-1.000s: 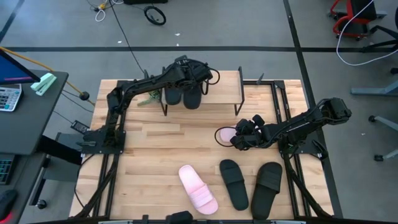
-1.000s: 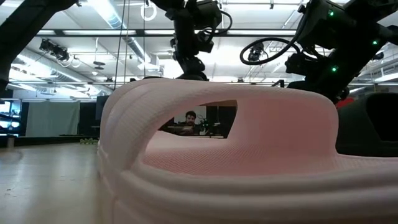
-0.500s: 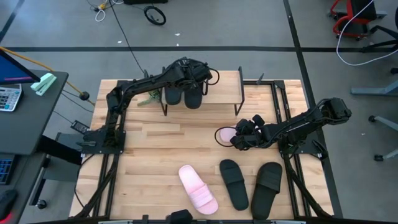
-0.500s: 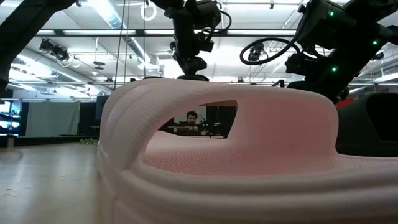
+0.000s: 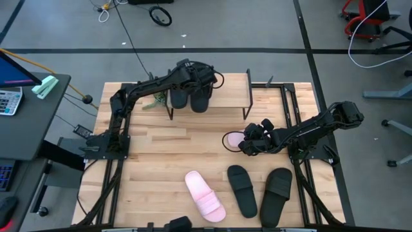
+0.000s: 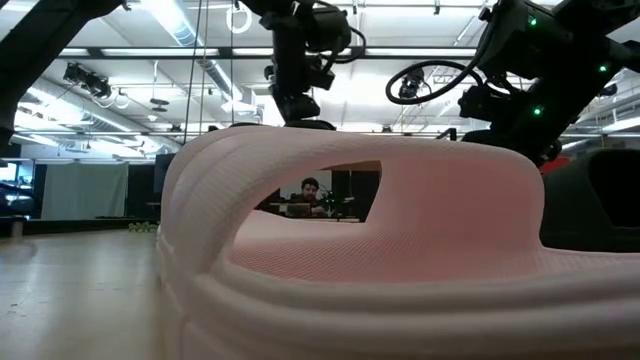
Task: Pick and place slides into the shelf
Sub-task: Put the black slide on the shelf
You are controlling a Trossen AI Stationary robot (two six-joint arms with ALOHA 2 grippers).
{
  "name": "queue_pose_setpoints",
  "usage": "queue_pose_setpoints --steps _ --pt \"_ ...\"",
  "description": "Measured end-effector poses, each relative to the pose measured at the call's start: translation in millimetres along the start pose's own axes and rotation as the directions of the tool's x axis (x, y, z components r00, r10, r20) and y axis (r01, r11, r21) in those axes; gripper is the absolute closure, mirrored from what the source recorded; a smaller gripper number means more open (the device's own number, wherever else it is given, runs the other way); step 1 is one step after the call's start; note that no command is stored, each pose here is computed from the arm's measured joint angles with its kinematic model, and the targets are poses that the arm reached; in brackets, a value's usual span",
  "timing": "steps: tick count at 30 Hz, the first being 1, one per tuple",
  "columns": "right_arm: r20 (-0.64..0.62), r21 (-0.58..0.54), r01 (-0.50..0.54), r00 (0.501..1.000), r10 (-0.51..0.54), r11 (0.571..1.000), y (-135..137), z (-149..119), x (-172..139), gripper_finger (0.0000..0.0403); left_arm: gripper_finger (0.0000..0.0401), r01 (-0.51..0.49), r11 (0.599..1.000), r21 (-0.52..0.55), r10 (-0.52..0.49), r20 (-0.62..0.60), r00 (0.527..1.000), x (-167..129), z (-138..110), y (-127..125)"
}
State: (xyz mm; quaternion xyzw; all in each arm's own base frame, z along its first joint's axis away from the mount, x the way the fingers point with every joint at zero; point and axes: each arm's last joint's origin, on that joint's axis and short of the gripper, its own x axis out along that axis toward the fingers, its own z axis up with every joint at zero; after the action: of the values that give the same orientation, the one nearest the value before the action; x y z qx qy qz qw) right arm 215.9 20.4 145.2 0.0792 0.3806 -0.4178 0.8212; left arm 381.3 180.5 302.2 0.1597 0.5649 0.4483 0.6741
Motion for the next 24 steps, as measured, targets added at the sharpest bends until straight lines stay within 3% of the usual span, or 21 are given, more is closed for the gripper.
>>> queue_pose_setpoints --steps 18,24 --pt "-0.006 0.001 -0.005 1.000 0.005 1.000 0 0 0 0.0238 0.0206 -0.009 1.000 0.001 0.009 -0.043 0.999 -2 -6 0" --pt "-0.006 0.001 -0.005 1.000 0.005 1.000 0 0 0 0.0238 0.0199 -0.008 1.000 0.007 0.008 0.022 1.000 -30 1 1"
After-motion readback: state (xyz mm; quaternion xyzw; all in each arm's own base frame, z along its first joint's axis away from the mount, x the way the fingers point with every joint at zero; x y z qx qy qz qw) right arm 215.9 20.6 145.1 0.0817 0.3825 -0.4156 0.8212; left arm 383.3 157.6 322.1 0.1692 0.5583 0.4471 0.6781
